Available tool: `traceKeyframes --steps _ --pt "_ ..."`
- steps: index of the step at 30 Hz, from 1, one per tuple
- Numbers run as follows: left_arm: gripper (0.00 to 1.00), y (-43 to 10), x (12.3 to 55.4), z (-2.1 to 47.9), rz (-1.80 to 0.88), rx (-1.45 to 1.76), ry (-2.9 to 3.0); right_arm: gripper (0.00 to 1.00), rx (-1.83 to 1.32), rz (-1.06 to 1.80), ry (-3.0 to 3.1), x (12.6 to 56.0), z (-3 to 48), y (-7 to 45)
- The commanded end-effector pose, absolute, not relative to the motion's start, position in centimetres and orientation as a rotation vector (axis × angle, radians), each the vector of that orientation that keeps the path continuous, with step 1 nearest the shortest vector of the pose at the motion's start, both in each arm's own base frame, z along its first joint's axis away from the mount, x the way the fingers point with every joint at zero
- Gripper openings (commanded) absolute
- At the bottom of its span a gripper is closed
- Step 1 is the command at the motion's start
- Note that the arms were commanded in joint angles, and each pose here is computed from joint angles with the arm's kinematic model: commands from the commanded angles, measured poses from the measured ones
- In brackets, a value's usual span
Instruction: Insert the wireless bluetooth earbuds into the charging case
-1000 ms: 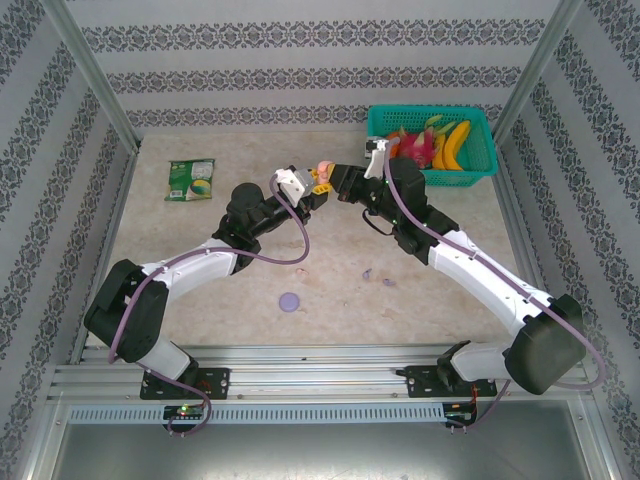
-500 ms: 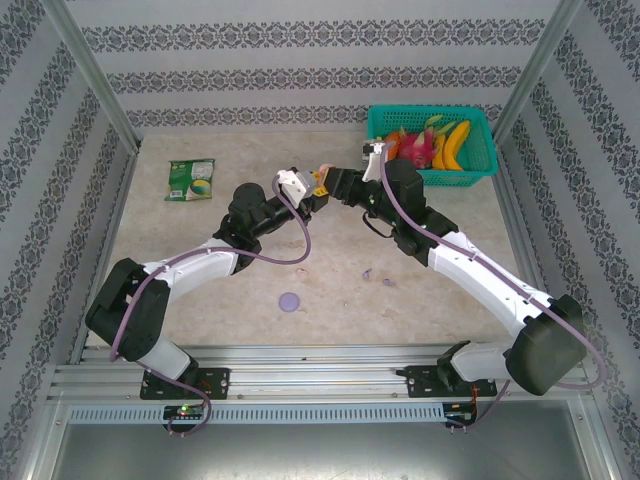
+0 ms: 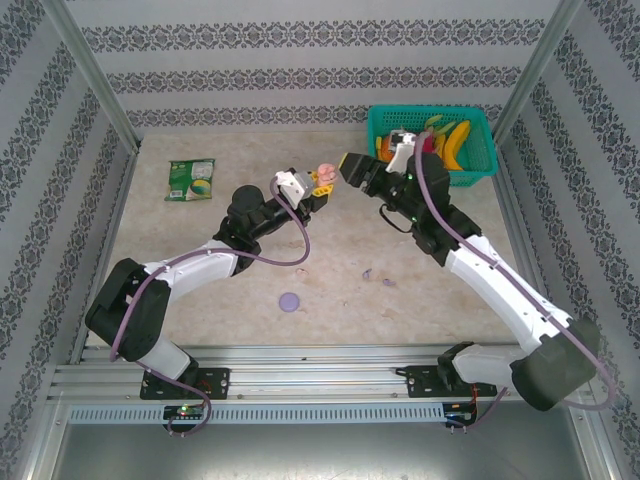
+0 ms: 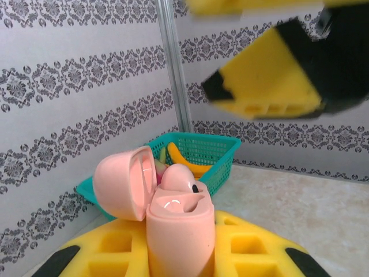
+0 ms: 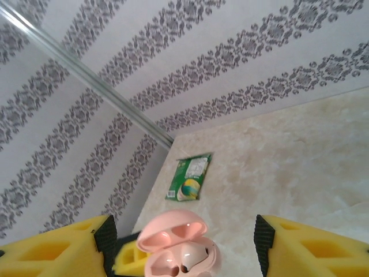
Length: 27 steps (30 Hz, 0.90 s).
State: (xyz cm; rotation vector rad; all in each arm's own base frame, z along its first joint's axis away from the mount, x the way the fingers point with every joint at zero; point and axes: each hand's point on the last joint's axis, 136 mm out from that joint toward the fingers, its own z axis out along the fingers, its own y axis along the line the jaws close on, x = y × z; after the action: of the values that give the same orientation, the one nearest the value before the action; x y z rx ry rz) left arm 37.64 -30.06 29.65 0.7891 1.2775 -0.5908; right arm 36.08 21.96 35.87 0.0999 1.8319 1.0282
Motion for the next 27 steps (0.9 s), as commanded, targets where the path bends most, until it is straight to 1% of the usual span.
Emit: traceKeyframes --steps 1,4,8,13,21,27 --pt "0.0 -29.6 37.0 31.1 -0.582 0.745 1.223 0.66 0.137 1.06 1.834 35.1 37.4 20.9" --pt "0.0 -28.6 37.0 31.0 -0.556 0.71 1.231 0.66 0.146 0.992 1.963 34.5 33.9 20.3" --pt "0.0 -26.6 36.9 31.0 -0.524 0.66 1.246 0.66 0.137 0.925 2.186 33.6 26.7 20.6" --pt "0.0 -23.4 36.6 30.9 -0.477 0.59 1.275 0.65 0.062 0.86 2.397 32.3 18.6 22.5" --pt "0.0 -17.8 36.6 30.9 -0.417 0.437 1.319 0.61 -0.393 0.674 2.583 30.0 9.5 28.1" --pt "0.0 -15.6 36.3 31.0 -0.393 0.389 1.335 0.59 -0.636 0.575 2.632 29.2 5.5 30.2"
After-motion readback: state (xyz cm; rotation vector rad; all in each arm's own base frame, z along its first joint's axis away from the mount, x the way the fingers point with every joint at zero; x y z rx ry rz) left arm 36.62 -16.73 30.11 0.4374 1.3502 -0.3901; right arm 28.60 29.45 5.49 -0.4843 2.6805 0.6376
